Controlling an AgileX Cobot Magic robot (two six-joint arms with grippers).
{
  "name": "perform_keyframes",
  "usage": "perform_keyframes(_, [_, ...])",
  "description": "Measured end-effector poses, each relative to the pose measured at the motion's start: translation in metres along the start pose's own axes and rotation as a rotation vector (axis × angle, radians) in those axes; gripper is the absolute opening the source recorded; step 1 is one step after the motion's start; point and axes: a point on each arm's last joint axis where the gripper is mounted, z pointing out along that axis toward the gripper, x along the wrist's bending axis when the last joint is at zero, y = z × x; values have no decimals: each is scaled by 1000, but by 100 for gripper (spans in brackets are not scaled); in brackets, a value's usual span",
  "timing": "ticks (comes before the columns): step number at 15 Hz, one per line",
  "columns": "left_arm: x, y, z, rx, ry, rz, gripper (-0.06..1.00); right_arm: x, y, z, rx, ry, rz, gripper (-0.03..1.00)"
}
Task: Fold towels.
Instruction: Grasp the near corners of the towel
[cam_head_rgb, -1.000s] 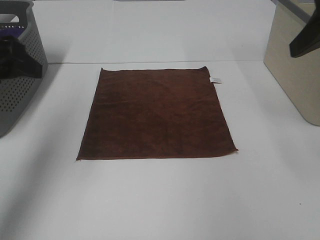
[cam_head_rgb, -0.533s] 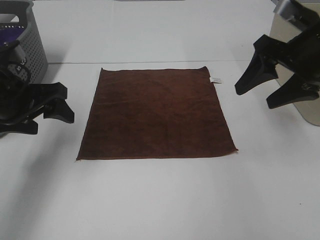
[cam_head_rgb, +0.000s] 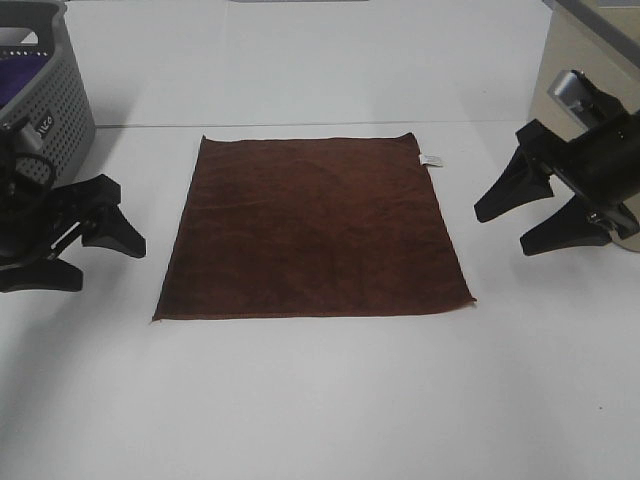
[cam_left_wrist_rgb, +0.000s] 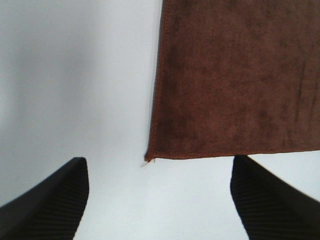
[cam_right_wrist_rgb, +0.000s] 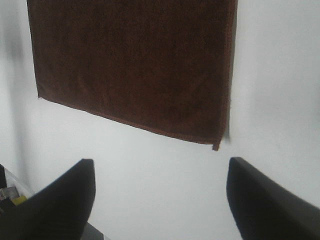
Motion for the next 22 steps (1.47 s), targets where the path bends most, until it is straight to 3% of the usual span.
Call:
perform_keyframes(6, [16,2,38,43,-195,-50,73,-23,2,30,69,39,31,71])
perform_keyframes(13, [25,-3,59,69,-212,-79,73,-43,7,56,69,12,94,71])
perform_keyframes(18, [4,-8,76,101,-250,-59,72,-10,17,92,116,48,21,69])
perform_keyframes(20, [-6,-8,82,99,-237,-33,65,-4,17,102,129,47,13,60])
perform_keyframes(21, [-4,-8,84,95,-209,-45,53,-6,17,103,127,34,29,50])
perform_keyframes(22, [-2,-8,86,93,-184,-46,35,-8,17,104,130,20,36,39])
